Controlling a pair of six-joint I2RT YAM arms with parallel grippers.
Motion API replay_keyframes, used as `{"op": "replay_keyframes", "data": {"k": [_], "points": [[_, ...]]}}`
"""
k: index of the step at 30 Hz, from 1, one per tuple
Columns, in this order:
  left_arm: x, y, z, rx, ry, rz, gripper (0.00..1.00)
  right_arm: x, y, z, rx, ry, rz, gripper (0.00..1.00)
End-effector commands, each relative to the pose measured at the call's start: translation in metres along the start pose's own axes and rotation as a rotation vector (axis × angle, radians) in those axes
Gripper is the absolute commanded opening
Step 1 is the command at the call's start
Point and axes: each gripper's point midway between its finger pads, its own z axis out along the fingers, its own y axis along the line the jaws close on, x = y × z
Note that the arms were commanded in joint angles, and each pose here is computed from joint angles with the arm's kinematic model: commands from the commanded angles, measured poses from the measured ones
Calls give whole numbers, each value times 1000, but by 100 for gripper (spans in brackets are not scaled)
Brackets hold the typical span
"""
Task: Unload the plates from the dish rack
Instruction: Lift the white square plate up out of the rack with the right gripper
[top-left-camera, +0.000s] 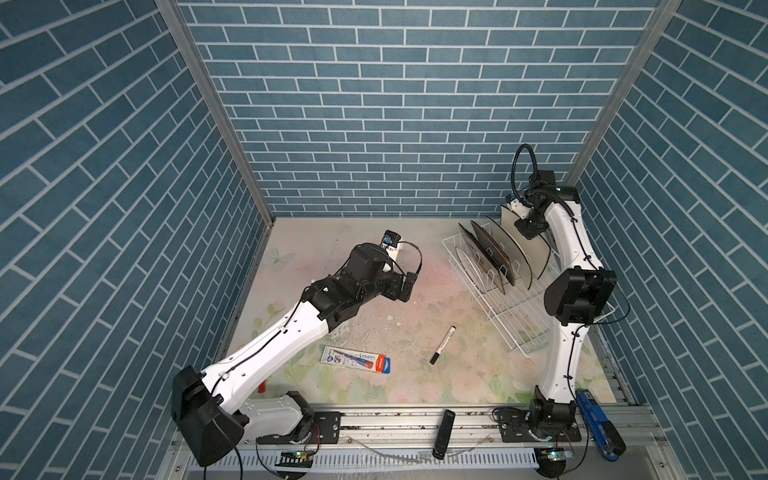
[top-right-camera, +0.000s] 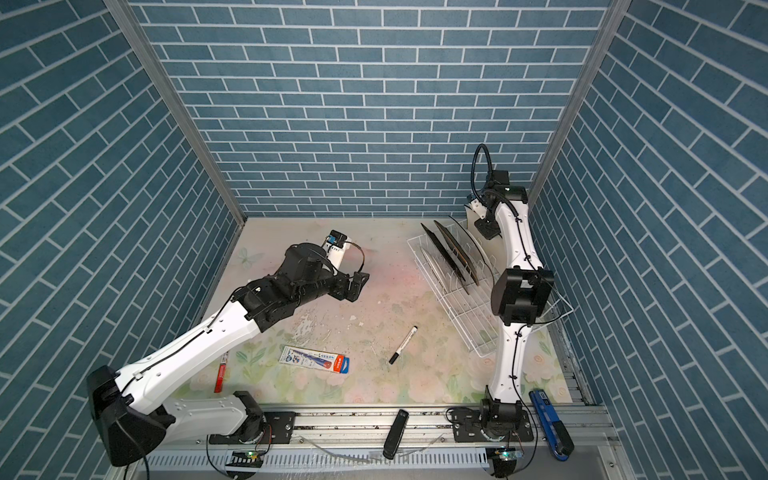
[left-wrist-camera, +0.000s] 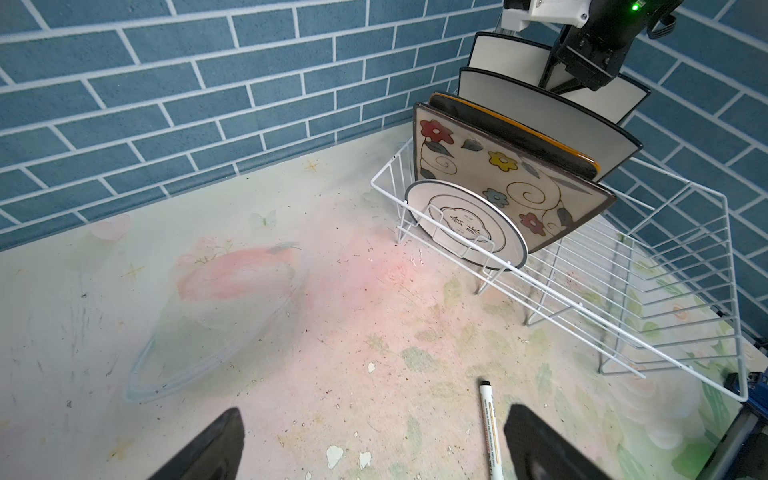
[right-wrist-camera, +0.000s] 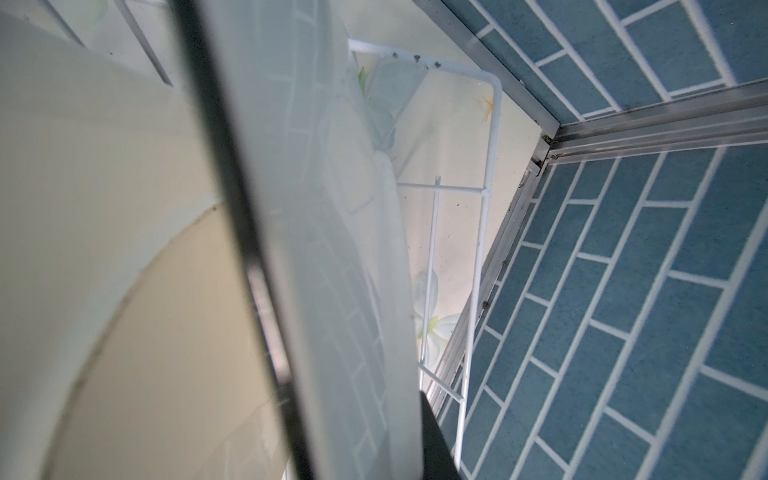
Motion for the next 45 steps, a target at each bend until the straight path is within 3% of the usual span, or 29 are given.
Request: {"op": "replay_keyframes", "data": {"k": [1,37,45], "points": [[4,4,-3,-10,11,13,100,-3,1,-33,29,-39,-28,0],[17,19,-18,-58,0,-17,100,-7,-26,-125,164,-184,133,0],[31,16,-21,-20,10,-99,100,-1,-31,-155,212,-218,153,0]]}}
